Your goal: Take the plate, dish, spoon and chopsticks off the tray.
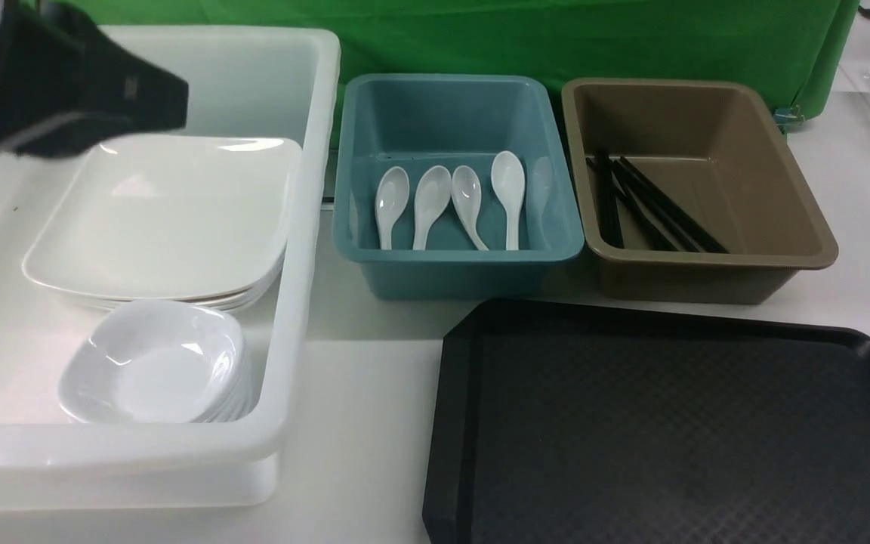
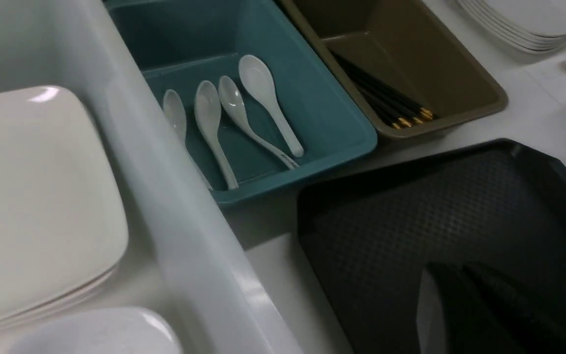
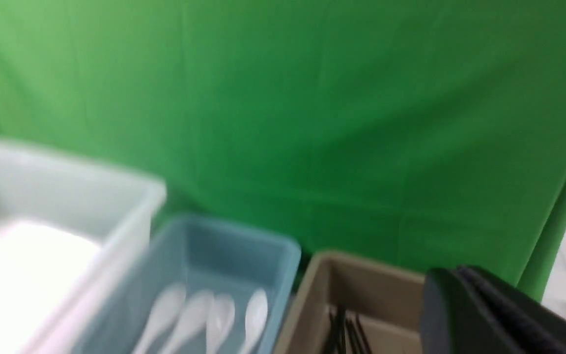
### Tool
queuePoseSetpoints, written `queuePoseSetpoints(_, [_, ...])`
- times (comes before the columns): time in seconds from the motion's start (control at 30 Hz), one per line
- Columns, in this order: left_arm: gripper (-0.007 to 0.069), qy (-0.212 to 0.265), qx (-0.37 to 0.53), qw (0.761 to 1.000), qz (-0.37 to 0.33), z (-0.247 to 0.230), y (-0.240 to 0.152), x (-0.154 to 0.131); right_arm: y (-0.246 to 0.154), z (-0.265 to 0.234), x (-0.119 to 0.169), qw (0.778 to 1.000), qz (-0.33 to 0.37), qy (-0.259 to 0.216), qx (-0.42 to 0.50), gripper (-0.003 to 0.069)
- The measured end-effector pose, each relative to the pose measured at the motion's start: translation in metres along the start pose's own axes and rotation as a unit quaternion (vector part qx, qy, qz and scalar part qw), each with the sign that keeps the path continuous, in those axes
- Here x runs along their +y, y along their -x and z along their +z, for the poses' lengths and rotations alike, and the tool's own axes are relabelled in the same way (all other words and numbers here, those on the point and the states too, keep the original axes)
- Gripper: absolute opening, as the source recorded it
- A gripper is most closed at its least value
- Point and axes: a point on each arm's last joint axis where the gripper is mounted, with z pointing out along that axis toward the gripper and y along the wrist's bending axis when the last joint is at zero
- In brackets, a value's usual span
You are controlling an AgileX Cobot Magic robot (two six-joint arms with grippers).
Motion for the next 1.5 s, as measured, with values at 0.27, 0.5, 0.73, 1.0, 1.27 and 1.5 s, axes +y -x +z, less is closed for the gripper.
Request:
queuePoseSetpoints(0.27, [0.001,0.006,-0.024,1.0,-0.01,-0.03,-0.068,-0.013,-0.067,-0.065,0.0,0.992,0.002,0.001,-0.125,0.0022])
queuePoseSetpoints(0.5, [0.001,0.033,-0.097,0.994,-0.035,-0.055,-0.139,-0.017,-0.118,-0.106,-0.001,0.985,0.035,0.004,-0.172,0.0022])
queuePoseSetpoints(0.73, [0.001,0.049,-0.125,0.988,-0.072,-0.061,-0.173,-0.015,-0.144,-0.119,-0.004,0.988,0.069,-0.008,-0.136,0.0022])
queuePoseSetpoints(1.0, [0.001,0.091,-0.146,0.981,-0.085,-0.061,-0.179,-0.007,-0.179,-0.098,0.0,0.991,0.123,-0.01,-0.056,0.0025])
queuePoseSetpoints(1.27, [0.001,0.092,-0.155,0.98,-0.084,-0.062,-0.178,-0.006,-0.179,-0.098,0.0,0.991,0.123,-0.009,-0.058,0.003])
queuePoseSetpoints(1.5, [0.001,0.093,-0.155,0.98,-0.081,-0.062,-0.178,-0.006,-0.179,-0.098,0.0,0.991,0.123,-0.009,-0.058,0.0034])
